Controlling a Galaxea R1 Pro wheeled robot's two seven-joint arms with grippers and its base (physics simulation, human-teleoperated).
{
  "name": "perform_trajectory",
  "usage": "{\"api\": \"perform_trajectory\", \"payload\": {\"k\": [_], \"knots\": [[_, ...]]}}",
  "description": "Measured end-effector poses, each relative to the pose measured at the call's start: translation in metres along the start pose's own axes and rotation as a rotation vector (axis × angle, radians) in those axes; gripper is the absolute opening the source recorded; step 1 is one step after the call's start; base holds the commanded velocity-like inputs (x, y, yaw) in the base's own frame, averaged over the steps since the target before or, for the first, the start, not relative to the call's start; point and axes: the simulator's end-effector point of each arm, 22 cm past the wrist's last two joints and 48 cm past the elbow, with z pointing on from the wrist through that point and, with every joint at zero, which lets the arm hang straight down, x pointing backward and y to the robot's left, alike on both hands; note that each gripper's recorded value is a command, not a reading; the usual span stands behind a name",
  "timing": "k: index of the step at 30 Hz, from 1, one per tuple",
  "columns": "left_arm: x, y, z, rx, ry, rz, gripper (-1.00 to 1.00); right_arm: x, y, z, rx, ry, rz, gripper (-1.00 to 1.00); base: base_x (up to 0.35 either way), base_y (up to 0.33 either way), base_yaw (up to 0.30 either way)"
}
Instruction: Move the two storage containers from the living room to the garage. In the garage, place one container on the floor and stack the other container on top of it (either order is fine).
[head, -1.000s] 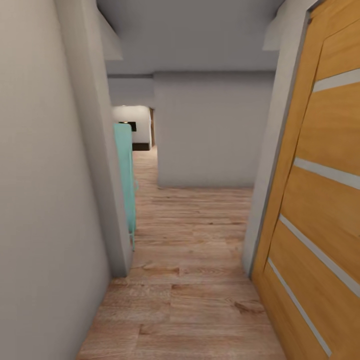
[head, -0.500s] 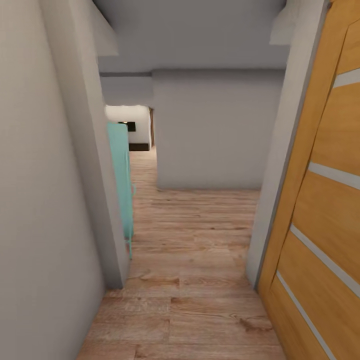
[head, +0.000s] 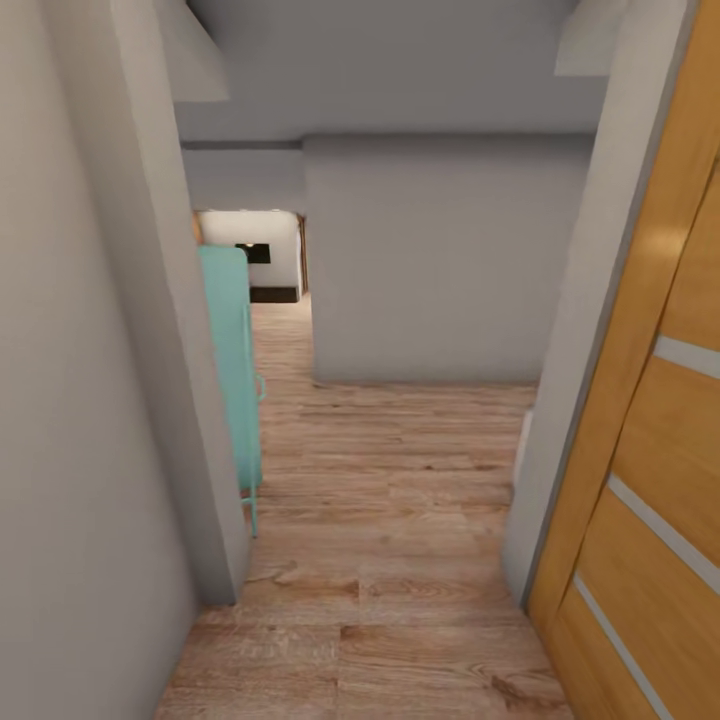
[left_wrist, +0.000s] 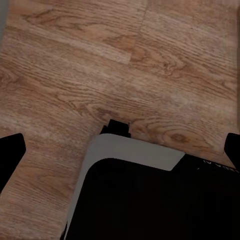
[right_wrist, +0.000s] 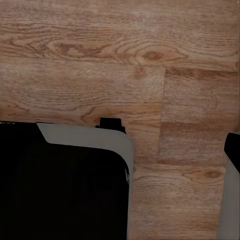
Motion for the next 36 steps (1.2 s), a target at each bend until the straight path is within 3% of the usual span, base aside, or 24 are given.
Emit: {"api": "perform_trajectory", "payload": {"k": [36], "knots": [[0.0008,-0.0012,-0.0001,0.002,0.002,0.003,1.00,0.0000,0.0000,0.0000,0.000,0.000,0.001,1.00,0.325,0.000,0.000]]}}
